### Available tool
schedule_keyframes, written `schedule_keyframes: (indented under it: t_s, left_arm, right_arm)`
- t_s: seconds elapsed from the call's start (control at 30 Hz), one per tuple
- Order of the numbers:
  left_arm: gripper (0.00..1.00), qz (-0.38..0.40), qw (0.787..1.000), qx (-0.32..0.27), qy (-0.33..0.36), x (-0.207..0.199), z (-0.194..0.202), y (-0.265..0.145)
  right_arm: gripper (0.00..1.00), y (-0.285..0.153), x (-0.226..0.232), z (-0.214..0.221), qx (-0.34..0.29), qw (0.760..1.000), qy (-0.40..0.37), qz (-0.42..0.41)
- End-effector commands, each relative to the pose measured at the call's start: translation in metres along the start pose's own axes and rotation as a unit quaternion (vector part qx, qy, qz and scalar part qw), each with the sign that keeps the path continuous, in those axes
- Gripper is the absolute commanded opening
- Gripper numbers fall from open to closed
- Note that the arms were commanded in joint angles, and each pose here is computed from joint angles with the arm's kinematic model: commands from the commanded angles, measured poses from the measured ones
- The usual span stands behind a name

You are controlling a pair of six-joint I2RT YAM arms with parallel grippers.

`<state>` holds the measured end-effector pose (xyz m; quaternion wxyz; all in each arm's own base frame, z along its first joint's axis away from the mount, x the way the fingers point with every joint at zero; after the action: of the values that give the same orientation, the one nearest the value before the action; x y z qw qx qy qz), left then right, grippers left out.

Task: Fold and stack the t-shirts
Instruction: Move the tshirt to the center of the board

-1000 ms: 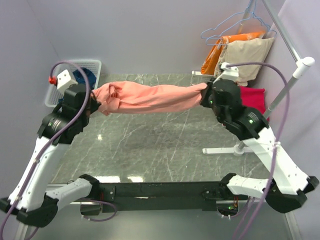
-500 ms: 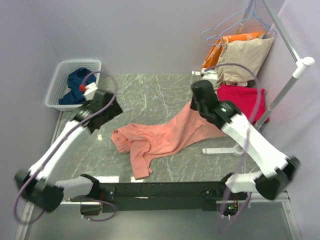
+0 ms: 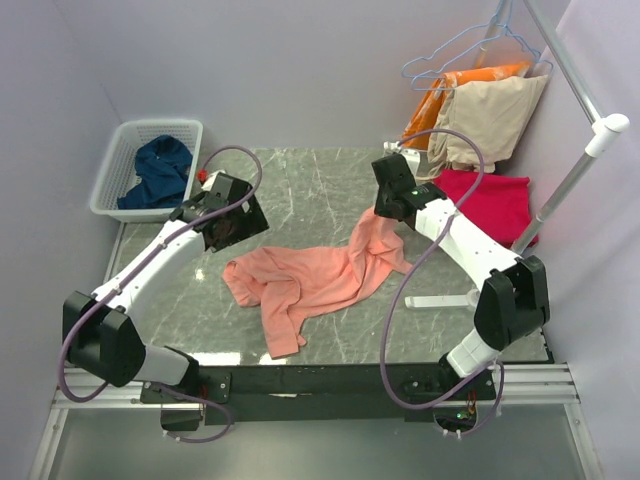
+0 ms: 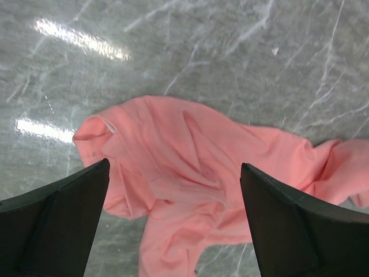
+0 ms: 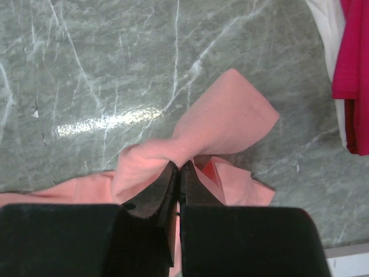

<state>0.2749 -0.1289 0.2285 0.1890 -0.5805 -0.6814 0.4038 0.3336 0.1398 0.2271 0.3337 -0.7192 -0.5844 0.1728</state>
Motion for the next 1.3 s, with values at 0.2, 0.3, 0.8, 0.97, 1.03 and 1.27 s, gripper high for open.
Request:
schedule_keyframes:
  t_s: [0.2, 0.3, 0.8, 0.97, 1.03, 1.27]
  left_arm:
    - [0.74, 0.004, 0.993, 0.117, 0.018, 0.005, 0.046, 0.017]
    - [0.57, 0.015, 0.989, 0.148, 0.015, 0.0, 0.057, 0.028]
    - [0.64, -0.018, 0.976, 0.215, 0.021, -0.001, 0.08, 0.061]
    - [0.45, -0.025, 0.979, 0.204, 0.016, -0.006, 0.077, 0.076]
    - [0.19, -0.034, 0.982, 0.186, 0.012, -0.008, 0.072, 0.083]
    - [0.01, -0.105, 0.991, 0.087, -0.002, 0.001, 0.035, 0.075]
  right_arm:
    - [0.0, 0.011, 0.015, -0.01, 0.0, 1.0, 0.018, -0.011]
    - [0.0, 0.014, 0.015, -0.008, 0.007, 1.0, 0.018, -0.009]
    - [0.0, 0.018, 0.009, -0.008, 0.015, 1.0, 0.023, 0.001]
    - [0.0, 0.02, 0.007, -0.011, 0.014, 1.0, 0.023, 0.004]
    - [0.0, 0.019, 0.005, -0.013, 0.014, 1.0, 0.024, 0.007]
    - [0.0, 0.014, -0.006, -0.019, -0.003, 0.999, 0.039, 0.022]
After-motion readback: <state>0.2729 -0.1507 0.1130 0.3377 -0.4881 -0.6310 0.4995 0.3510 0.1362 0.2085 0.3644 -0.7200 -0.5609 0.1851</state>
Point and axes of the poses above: each gripper's point midway between its finger pads, its own y axis out along the fingers, its own x axis along the line the jaws close on, z = x × y, the point moved 8 cm from there along -y, back along the fingers, and after that the axes turned 6 degrees about y, right-handed, at the moved point
